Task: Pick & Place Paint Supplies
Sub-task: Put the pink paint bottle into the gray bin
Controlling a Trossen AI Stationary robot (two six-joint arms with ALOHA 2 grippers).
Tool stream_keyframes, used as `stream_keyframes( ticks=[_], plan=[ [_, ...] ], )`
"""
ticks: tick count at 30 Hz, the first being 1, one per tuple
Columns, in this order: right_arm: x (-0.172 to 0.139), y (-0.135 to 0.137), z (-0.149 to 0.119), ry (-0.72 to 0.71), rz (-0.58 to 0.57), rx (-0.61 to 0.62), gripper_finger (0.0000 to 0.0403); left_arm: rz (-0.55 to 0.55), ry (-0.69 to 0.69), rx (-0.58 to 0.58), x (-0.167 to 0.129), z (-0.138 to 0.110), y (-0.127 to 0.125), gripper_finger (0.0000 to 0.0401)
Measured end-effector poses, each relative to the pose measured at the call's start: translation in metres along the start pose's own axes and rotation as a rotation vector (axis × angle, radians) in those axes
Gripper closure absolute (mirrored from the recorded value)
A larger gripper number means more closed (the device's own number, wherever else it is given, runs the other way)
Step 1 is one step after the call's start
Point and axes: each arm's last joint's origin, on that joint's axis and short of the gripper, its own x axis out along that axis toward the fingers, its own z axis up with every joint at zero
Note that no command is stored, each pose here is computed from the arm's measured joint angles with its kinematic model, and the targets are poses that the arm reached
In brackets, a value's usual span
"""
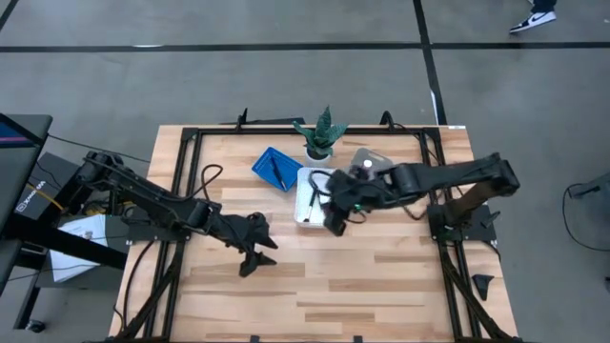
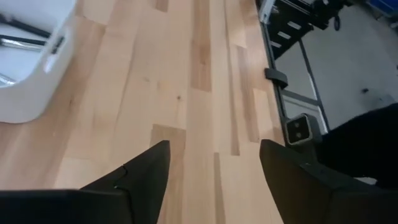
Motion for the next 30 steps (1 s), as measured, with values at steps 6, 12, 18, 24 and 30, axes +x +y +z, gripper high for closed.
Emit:
stream_keyframes(
  ticks=[6, 12, 18, 24, 30],
  plan=[
    [-0.046, -0.016, -0.013, -0.068, -0.186, 0.061, 0.0297, 0.039, -0.023, 0.002, 0.000, 0.001, 0.001, 0.0177],
    [-0.092, -0.036, -0.033, -0.170, -0.365, 0.153, 0.0295, 0.056, -0.034, 0.002, 0.000, 0.001, 0.002, 0.0186],
    [-0.121, -0.048, -0.052, -0.272, -0.473, 0.222, 0.0295, 0.082, -0.050, 0.002, 0.000, 0.002, 0.002, 0.0186],
    [-0.105, -0.052, -0.077, -0.316, -0.495, 0.285, 0.0295, 0.098, -0.066, 0.001, 0.000, 0.002, 0.003, 0.0187],
    [-0.076, -0.078, -0.122, -0.327, -0.528, 0.375, 0.0295, 0.110, -0.094, -0.002, 0.000, 0.004, 0.003, 0.0188]
  ],
)
